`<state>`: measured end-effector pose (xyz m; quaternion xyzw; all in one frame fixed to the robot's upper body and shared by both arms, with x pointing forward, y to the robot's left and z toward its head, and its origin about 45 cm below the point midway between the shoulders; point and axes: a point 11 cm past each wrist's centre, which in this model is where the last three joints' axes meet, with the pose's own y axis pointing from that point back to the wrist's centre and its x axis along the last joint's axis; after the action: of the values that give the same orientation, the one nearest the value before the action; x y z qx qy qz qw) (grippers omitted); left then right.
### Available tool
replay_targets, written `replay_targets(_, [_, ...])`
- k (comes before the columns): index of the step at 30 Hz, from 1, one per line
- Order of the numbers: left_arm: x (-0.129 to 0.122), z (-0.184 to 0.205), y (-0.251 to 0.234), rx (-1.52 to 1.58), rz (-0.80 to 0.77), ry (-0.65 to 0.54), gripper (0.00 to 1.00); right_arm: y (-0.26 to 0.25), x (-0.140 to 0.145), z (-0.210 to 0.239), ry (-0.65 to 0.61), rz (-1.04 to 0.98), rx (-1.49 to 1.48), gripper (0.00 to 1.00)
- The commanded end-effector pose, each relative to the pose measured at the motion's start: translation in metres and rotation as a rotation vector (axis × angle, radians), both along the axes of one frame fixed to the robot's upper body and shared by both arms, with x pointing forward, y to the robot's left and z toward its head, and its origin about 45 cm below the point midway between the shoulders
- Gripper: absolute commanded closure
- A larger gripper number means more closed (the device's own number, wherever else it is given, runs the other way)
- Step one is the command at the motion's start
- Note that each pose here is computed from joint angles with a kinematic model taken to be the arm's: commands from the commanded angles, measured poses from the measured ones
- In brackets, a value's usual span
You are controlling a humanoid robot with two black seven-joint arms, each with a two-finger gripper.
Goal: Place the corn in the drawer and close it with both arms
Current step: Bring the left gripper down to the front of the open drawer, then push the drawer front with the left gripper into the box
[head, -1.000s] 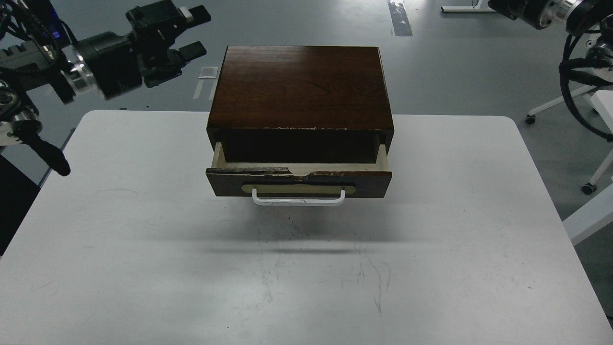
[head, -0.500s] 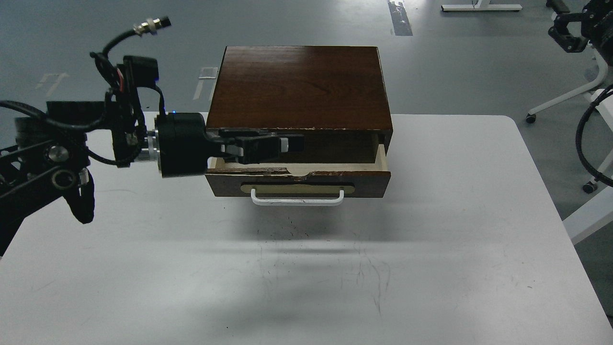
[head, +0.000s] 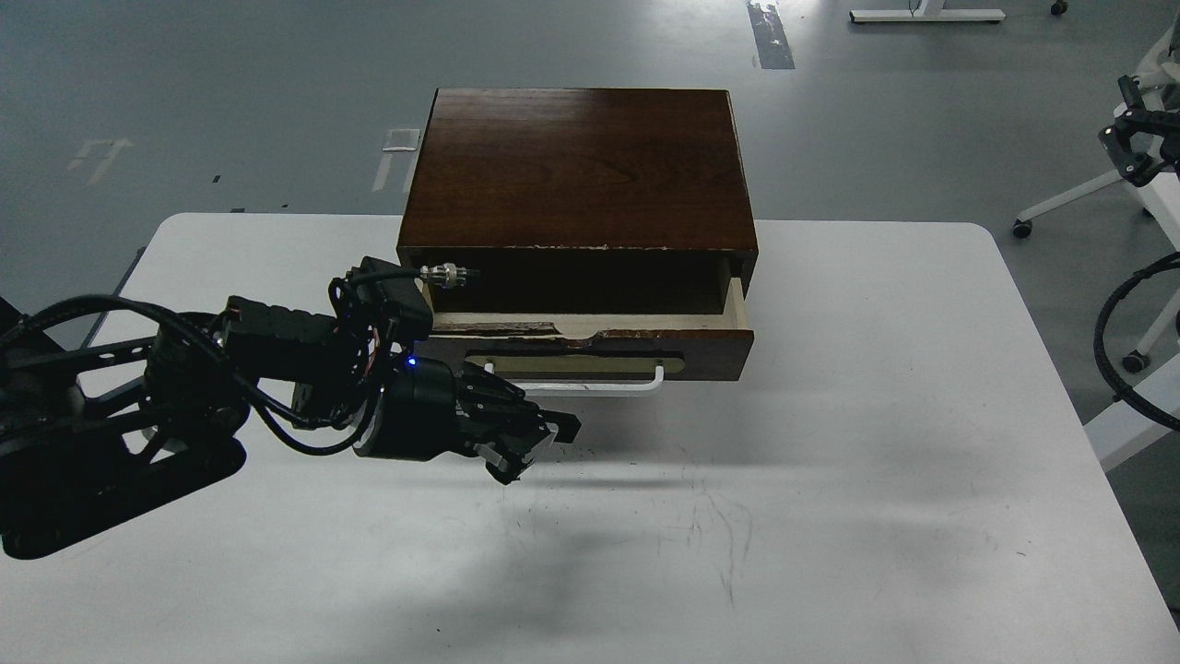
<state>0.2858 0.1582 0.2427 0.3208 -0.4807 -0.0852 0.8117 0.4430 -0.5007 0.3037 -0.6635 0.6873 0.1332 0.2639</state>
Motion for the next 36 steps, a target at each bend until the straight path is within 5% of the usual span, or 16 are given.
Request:
replay_targets(1, [0.008,-0.009,0.004,0.057,-0.001,-0.051,1.0,-0.003,-0.003,-0.004,0.006,-0.008,0.004,0.0])
replay_targets(36, [0.045,-0.012,0.024,0.116,0.099,-0.1,1.0,-0.002,-0.006,-0.012,0.025,-0.005,0.0,0.0])
